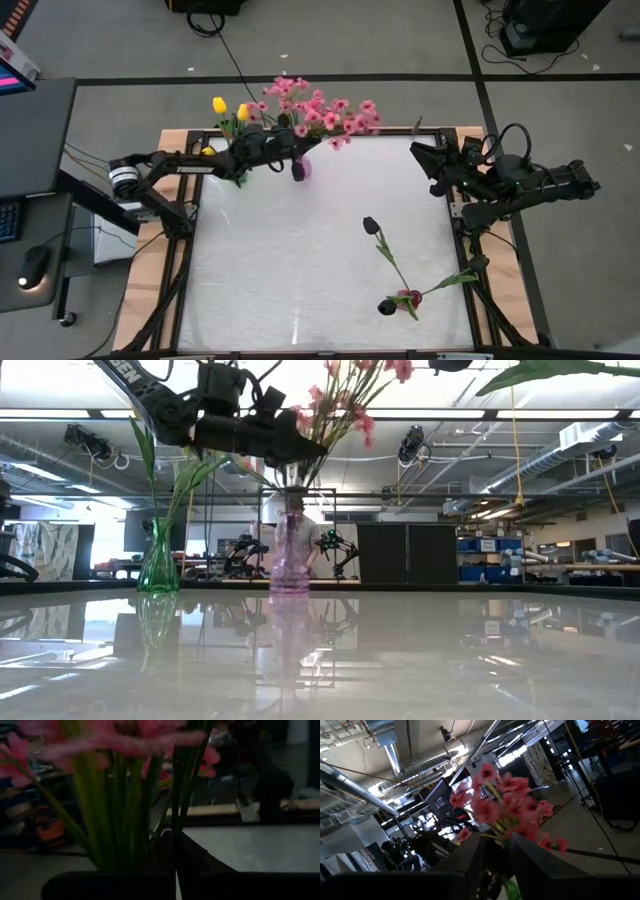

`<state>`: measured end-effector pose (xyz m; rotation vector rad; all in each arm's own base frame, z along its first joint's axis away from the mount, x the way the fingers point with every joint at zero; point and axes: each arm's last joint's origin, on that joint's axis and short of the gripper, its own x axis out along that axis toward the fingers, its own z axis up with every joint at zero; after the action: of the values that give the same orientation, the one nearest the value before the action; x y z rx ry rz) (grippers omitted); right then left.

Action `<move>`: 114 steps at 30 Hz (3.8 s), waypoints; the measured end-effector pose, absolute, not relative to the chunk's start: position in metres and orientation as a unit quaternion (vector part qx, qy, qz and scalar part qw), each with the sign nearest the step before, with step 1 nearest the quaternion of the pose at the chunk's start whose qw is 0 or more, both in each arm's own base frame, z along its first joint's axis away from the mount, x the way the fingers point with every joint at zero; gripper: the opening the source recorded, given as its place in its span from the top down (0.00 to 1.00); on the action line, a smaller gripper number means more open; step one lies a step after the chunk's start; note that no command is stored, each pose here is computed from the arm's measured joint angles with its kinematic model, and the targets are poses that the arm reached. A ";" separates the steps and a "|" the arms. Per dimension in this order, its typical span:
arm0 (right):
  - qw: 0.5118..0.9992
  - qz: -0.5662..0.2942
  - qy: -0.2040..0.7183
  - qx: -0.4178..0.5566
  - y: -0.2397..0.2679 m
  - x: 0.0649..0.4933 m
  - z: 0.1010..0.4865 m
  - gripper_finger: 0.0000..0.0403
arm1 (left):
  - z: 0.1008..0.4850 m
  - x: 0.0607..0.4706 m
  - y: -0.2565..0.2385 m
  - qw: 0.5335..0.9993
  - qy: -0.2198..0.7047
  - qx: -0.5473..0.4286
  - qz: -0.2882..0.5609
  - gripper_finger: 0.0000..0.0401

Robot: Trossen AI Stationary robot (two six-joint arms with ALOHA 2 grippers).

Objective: Sort flowers into vase by color
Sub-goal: Put the pink flowers into the purple vase

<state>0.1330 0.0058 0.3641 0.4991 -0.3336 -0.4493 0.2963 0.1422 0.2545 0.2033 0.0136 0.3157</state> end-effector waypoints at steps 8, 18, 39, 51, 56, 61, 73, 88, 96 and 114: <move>0.931 -0.219 -0.163 0.244 0.006 0.133 0.364 0.72 | 0.261 0.287 0.139 0.981 0.040 0.102 0.160 0.98; 0.930 -0.220 -0.163 0.244 0.006 0.133 0.364 0.72 | 0.263 0.288 0.137 0.982 0.034 0.103 0.158 0.98; 0.931 -0.219 -0.163 0.244 0.006 0.133 0.364 0.72 | 0.274 0.278 0.130 0.983 0.043 0.090 0.153 0.98; 0.931 -0.219 -0.163 0.244 0.006 0.133 0.364 0.72 | 0.271 0.278 0.130 0.983 0.057 0.085 0.151 0.98; 0.931 -0.220 -0.163 0.244 0.006 0.133 0.364 0.72 | 0.270 0.278 0.130 0.983 0.063 0.085 0.151 0.98; 0.930 -0.220 -0.163 0.244 0.006 0.133 0.364 0.72 | 0.269 0.277 0.131 0.982 0.069 0.084 0.152 0.98; 0.930 -0.220 -0.163 0.244 0.006 0.133 0.364 0.72 | 0.269 0.277 0.131 0.983 0.069 0.082 0.152 0.98; 0.931 -0.219 -0.163 0.244 0.006 0.133 0.364 0.72 | 0.280 0.267 0.126 0.981 0.074 0.092 0.156 0.98; 0.931 -0.219 -0.163 0.244 0.006 0.133 0.364 0.72 | 0.283 0.265 0.124 0.981 0.070 0.095 0.154 0.98; 0.931 -0.219 -0.163 0.244 0.006 0.133 0.364 0.72 | 0.293 0.254 0.117 0.981 0.074 0.101 0.151 0.98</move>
<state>0.1330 0.0058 0.3641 0.4988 -0.3337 -0.4494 0.2538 0.1173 0.2933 0.2029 0.1485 0.3031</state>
